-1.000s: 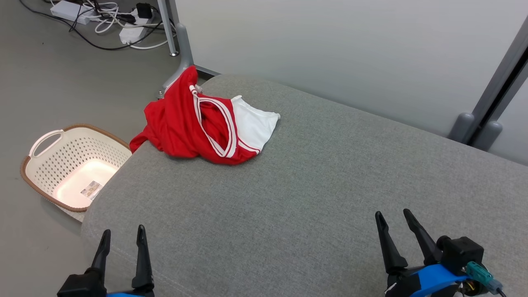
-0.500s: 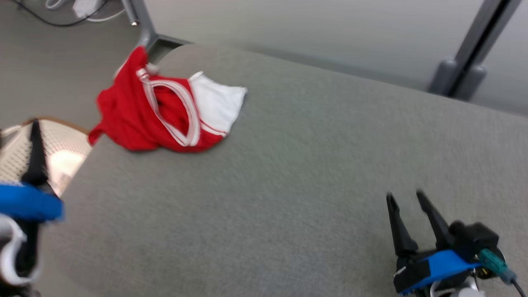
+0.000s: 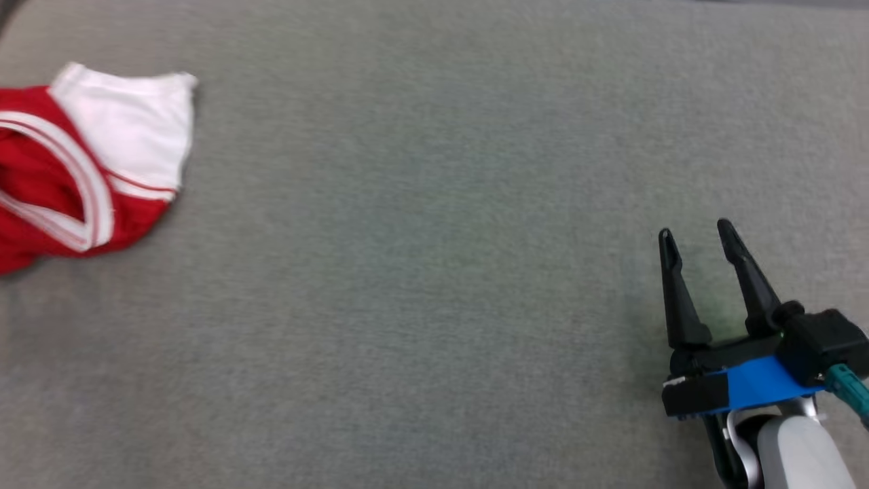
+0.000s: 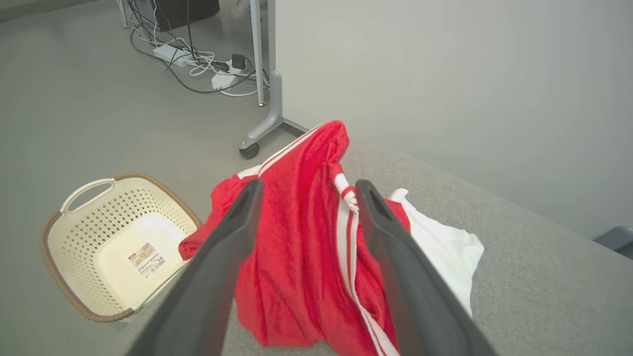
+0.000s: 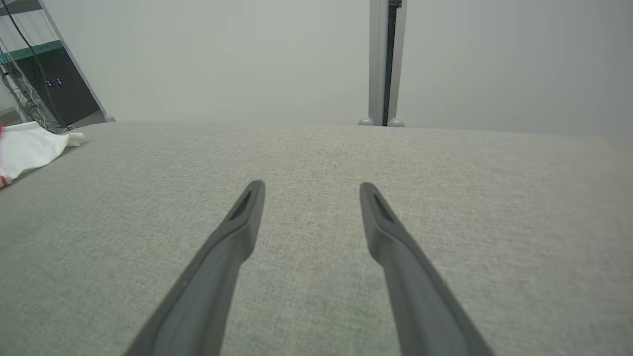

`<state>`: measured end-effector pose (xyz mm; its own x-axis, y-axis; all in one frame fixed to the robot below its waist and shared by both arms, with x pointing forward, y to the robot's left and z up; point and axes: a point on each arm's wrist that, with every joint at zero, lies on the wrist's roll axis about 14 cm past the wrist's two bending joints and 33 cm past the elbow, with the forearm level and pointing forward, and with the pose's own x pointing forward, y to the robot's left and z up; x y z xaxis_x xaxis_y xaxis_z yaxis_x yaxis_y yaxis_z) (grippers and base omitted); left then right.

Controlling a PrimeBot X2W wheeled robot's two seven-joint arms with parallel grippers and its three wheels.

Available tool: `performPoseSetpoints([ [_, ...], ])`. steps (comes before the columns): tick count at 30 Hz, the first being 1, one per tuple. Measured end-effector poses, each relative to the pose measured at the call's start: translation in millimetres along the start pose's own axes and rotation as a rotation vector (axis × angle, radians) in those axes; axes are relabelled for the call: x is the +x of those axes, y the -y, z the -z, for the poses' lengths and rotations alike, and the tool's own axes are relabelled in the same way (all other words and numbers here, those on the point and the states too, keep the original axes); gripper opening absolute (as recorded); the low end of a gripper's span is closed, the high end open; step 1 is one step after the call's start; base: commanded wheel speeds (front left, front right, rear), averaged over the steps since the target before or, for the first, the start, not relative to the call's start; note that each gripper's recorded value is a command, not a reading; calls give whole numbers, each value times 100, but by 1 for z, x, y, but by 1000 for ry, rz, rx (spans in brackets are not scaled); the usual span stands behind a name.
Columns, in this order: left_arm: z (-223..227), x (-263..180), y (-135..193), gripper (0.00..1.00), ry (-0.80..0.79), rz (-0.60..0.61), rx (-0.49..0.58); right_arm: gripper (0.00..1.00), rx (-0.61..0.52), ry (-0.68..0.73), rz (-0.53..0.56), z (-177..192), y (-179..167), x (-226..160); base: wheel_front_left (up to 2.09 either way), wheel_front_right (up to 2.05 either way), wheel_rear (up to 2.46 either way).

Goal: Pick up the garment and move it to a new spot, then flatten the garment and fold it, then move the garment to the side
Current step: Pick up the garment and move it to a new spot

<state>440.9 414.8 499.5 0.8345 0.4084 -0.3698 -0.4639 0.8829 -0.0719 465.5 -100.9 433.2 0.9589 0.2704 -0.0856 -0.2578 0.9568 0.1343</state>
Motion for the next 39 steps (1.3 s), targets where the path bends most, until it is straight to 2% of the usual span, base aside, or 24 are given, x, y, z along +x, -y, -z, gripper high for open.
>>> performPoseSetpoints([
  [7,79,46,15,100,-219,-18,9,100,-22,-21,95,12,37,-9,0,0,0],
  [11,118,55,1,100,-343,-106,20,100,-29,-33,132,16,50,-15,0,0,0],
  [12,125,55,-2,82,-371,-124,20,100,-30,-33,137,16,52,-16,0,0,0],
  [13,126,56,-3,21,-375,-132,18,100,-31,-33,142,16,53,-17,0,0,0],
  [14,126,57,-3,0,-376,-135,15,100,-30,-32,144,15,54,-17,0,0,0],
  [17,116,56,-1,0,-351,-112,18,100,-18,-14,146,9,53,-19,0,0,0],
  [19,89,56,2,0,-273,-75,39,100,-8,7,139,3,49,-20,0,0,0],
  [24,-17,39,21,0,-9,63,129,100,18,74,106,-22,34,-23,0,0,0],
  [28,-110,0,50,0,206,187,174,100,33,136,87,-46,23,-31,0,0,0],
  [32,-178,-55,93,0,370,326,273,100,42,164,91,-59,19,-51,0,0,0],
  [35,-217,-99,137,0,483,449,328,100,47,182,100,-66,19,-65,0,0,0],
  [39,-242,-159,207,0,592,665,312,100,42,215,110,-78,19,-80,0,0,0],
])
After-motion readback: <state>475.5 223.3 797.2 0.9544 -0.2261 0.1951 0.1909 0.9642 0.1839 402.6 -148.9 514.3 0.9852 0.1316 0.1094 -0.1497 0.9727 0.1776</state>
